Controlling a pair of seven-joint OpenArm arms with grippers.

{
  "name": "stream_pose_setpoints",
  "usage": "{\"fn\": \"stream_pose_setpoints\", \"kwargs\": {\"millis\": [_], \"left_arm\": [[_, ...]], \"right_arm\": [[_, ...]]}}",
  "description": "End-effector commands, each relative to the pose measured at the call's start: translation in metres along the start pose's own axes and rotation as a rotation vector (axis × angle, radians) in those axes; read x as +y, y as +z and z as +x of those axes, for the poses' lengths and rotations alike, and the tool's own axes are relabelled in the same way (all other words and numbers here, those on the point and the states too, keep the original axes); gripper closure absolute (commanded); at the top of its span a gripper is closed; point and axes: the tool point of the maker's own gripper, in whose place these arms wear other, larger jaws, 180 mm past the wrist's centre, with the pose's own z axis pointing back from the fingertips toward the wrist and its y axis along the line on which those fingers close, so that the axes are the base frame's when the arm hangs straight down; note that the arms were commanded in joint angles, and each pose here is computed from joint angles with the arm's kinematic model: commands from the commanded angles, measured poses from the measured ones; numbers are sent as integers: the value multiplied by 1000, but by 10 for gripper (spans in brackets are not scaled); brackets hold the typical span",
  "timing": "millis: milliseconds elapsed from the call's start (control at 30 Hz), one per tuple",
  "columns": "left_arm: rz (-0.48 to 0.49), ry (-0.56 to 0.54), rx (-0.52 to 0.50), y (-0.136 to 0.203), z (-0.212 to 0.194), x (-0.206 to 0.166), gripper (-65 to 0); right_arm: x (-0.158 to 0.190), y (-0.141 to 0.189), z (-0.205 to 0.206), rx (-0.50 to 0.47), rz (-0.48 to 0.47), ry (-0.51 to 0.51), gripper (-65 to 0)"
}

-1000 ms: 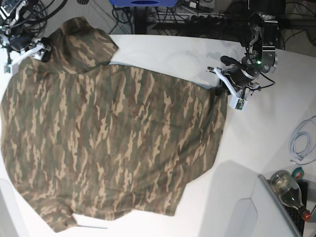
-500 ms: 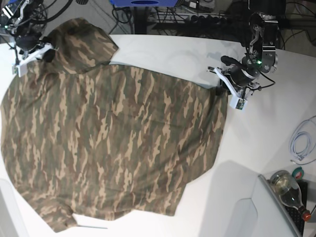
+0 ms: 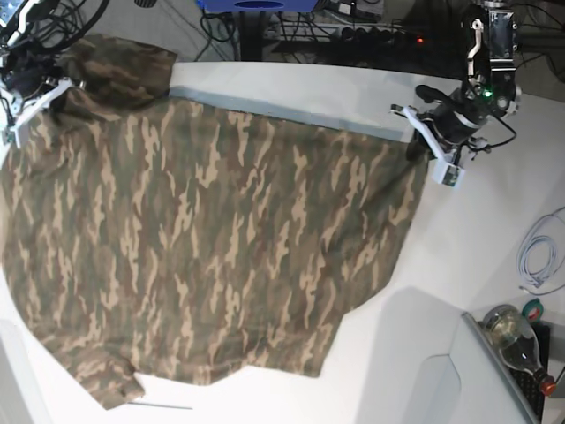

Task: Layout the t-shirt on the table in an organized manner, then fold the t-shirt properly
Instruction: 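Pull both held shoulders apart to smooth the shirt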

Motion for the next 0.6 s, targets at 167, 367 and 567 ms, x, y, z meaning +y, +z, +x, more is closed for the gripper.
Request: {"fn": "stream_pose_setpoints", "kwargs": {"millis": [167,367,567], "left_arm": [[-7,-9,34,13,-22,-8,0],[-18,2,41,23,-31,-20,0],[-20,-45,23,26,1,-24,0]], "right_arm": [[-20,4,-1,49,-102,68,-8],[-24,12,8,31,-126,86,-8],[-29,22,28,22,-161,108,-8]]}}
